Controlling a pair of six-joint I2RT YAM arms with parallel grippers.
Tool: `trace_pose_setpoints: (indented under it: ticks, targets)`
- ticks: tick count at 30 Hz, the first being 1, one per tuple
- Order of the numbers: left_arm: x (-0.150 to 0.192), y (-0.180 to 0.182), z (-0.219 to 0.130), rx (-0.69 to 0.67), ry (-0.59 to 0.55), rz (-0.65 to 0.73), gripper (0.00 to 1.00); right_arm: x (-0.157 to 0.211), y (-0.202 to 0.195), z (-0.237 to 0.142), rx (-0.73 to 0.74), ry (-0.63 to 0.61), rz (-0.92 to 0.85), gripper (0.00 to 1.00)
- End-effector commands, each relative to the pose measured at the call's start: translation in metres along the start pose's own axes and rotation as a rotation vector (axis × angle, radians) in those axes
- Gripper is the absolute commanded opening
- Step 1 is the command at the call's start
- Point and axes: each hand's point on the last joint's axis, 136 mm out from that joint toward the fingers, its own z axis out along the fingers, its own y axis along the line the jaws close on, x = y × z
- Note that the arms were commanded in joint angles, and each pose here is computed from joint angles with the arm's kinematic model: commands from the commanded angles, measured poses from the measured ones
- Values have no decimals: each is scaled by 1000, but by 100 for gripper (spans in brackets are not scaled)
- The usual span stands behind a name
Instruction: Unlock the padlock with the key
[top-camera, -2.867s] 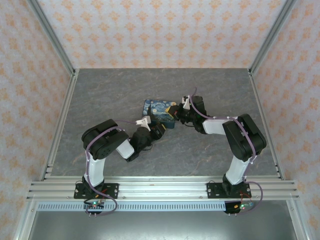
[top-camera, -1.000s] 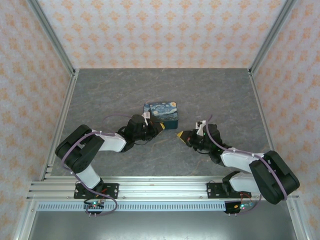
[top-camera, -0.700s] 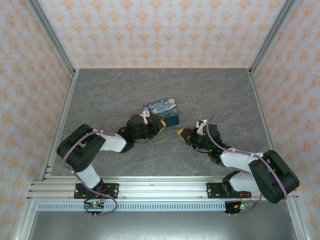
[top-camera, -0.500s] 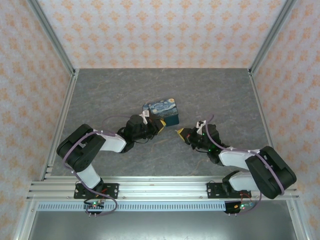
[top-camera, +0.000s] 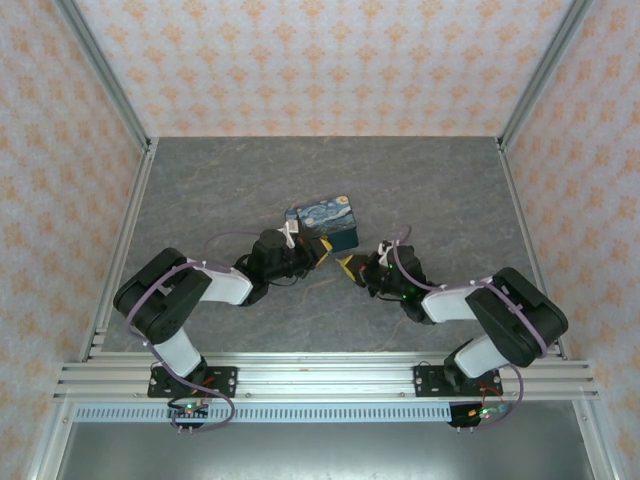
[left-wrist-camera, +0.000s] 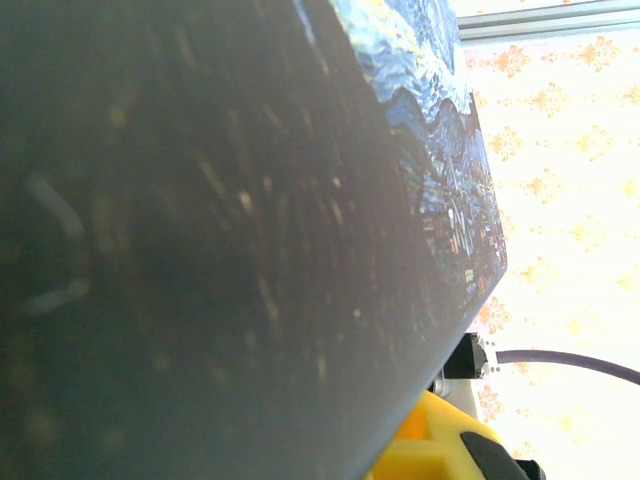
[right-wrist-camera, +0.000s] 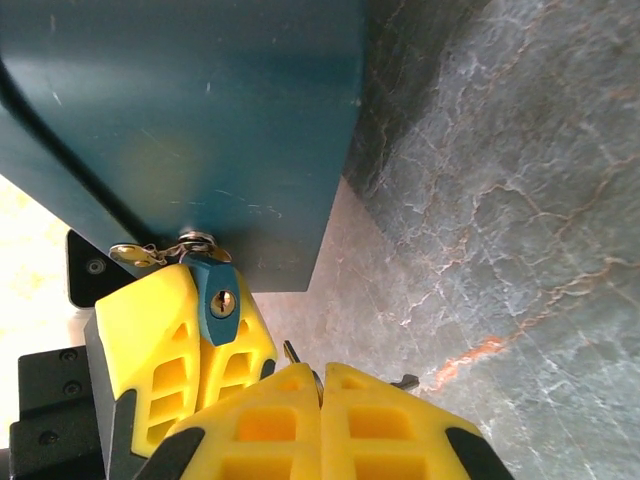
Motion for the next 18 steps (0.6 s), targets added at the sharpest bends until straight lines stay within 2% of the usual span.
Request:
trace_pose_setpoints:
  ticks: [1,18]
  targets:
    - [-7,-12,-1,50,-28,9,0,-7,22,5,-75,-36,-11,0]
    - [-7,-12,0,50,-24,12,0,-11,33,10,-87,-41,-23,0]
